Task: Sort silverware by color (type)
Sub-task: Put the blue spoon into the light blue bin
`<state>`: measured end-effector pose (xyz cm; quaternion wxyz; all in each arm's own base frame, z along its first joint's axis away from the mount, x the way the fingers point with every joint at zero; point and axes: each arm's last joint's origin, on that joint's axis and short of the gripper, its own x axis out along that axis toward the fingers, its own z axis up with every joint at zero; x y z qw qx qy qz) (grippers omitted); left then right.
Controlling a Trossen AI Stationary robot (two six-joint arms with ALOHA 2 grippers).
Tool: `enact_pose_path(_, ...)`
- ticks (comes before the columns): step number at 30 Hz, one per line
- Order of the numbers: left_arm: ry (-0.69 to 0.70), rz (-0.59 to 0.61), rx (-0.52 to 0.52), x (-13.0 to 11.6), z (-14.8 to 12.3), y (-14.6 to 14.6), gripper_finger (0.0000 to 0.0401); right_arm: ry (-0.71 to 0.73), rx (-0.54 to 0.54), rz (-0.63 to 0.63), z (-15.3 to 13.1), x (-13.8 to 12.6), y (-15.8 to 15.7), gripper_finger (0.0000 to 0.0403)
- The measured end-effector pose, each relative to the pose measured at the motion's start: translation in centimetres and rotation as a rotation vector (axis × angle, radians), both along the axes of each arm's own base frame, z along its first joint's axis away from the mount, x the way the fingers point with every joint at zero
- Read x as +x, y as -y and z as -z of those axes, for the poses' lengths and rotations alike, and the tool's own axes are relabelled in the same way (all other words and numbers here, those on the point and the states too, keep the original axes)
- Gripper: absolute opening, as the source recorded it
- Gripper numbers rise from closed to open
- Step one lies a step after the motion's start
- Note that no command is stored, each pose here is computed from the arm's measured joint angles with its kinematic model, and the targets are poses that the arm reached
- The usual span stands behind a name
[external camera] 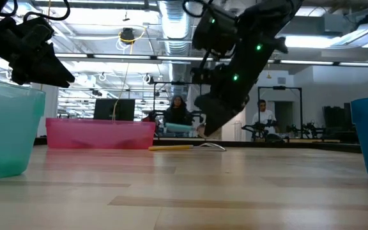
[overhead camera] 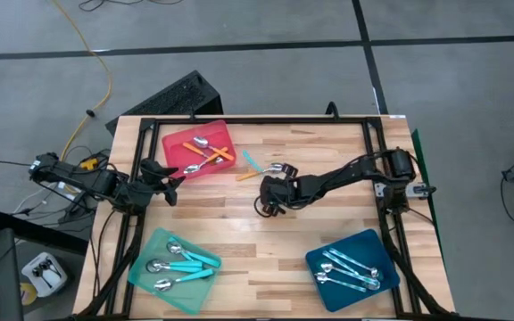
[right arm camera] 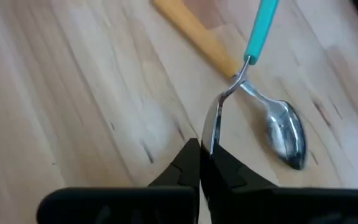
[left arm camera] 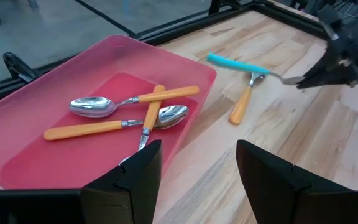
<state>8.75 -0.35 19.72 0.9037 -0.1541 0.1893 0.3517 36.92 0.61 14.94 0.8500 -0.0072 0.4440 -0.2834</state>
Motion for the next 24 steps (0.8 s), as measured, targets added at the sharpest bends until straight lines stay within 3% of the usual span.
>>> enact_pose_path(13, 0.003, -0.005, 0.001, 0.0, 0.0, 0.0, 0.0190, 0.307, 0.042, -0.145, -3.2, 1.0, -6.0, 0.0027)
enact_pose_path(24, 0.004, -0.006, 0.000, 0.0, 0.0, 0.0, 0.0190, 0.570, 0.178, -0.337, -5.3, 1.6, -11.0, 0.0027)
